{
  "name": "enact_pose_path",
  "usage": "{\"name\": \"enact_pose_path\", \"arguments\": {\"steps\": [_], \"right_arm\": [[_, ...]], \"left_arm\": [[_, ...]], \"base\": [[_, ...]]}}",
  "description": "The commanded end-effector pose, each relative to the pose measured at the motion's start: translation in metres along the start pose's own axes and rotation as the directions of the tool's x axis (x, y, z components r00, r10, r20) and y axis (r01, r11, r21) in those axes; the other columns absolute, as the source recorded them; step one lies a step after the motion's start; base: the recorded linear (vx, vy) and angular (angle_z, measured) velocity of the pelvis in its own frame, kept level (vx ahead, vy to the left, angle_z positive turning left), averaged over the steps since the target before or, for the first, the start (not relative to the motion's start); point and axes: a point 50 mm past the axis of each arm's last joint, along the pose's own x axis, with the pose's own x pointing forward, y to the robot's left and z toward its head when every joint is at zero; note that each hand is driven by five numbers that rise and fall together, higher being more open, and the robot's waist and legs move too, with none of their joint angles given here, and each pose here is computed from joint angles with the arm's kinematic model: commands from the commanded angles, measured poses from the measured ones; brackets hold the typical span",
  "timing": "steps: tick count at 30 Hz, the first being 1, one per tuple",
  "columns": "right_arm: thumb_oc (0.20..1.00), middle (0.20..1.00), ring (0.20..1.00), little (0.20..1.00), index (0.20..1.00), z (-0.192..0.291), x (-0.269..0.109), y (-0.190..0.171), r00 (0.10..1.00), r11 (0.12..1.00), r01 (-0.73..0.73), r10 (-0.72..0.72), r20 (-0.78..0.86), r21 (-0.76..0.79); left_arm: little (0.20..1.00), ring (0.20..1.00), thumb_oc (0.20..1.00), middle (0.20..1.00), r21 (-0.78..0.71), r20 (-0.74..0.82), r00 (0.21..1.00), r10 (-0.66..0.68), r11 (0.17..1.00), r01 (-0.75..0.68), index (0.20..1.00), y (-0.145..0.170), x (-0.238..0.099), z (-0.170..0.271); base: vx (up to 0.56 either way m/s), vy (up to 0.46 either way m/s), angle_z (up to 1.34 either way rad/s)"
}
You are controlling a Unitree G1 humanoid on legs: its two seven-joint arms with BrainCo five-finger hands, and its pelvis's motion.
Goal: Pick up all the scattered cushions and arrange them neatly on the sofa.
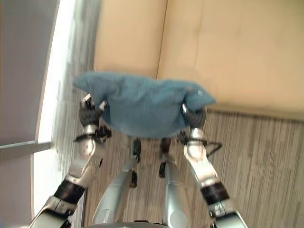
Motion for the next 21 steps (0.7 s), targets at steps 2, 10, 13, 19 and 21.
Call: {"name": "enact_pose_path", "arguments": {"steps": [2,10,13,19,21], "right_arm": [[0.2,0.2,0.2,0.2,0.2,0.062,0.022,0.022,0.932,0.99,-0.14,0.119,0.343,0.035],[0.2,0.2,0.2,0.2,0.2,0.037,0.001,-0.008,0.968,0.998,-0.061,0.064,0.241,-0.021],[0.2,0.2,0.2,0.2,0.2,0.032,-0.001,-0.015,0.973,0.998,-0.041,0.05,0.225,-0.043],[0.2,0.2,0.2,0.2,0.2,0.033,0.0,-0.013,0.974,0.998,-0.056,0.064,0.217,-0.041],[0.2,0.2,0.2,0.2,0.2,0.035,0.001,-0.011,0.973,0.998,-0.054,0.06,0.222,-0.033]], "left_arm": [[0.2,0.2,0.2,0.2,-0.029,0.222,0.927,-0.301,0.949,0.315,0.2,-0.058,0.012,0.041],[0.2,0.2,0.2,0.2,-0.014,0.096,0.963,-0.253,0.967,0.255,0.2,-0.03,-0.004,0.019],[0.2,0.2,0.2,0.2,-0.002,0.076,0.963,-0.26,0.965,0.261,0.2,-0.032,-0.006,0.013],[0.2,0.2,0.2,0.2,0.006,0.063,0.961,-0.269,0.963,0.269,0.2,-0.031,-0.006,0.012],[0.2,0.2,0.2,0.2,0.012,0.062,0.962,-0.267,0.964,0.267,0.2,-0.029,-0.006,0.013]], "base": [[0.14,-0.121,-0.11],[0.07,-0.089,-0.15],[0.06,0.045,-0.59],[0.07,0.144,-0.84],[0.0,0.134,-1.23]]}}
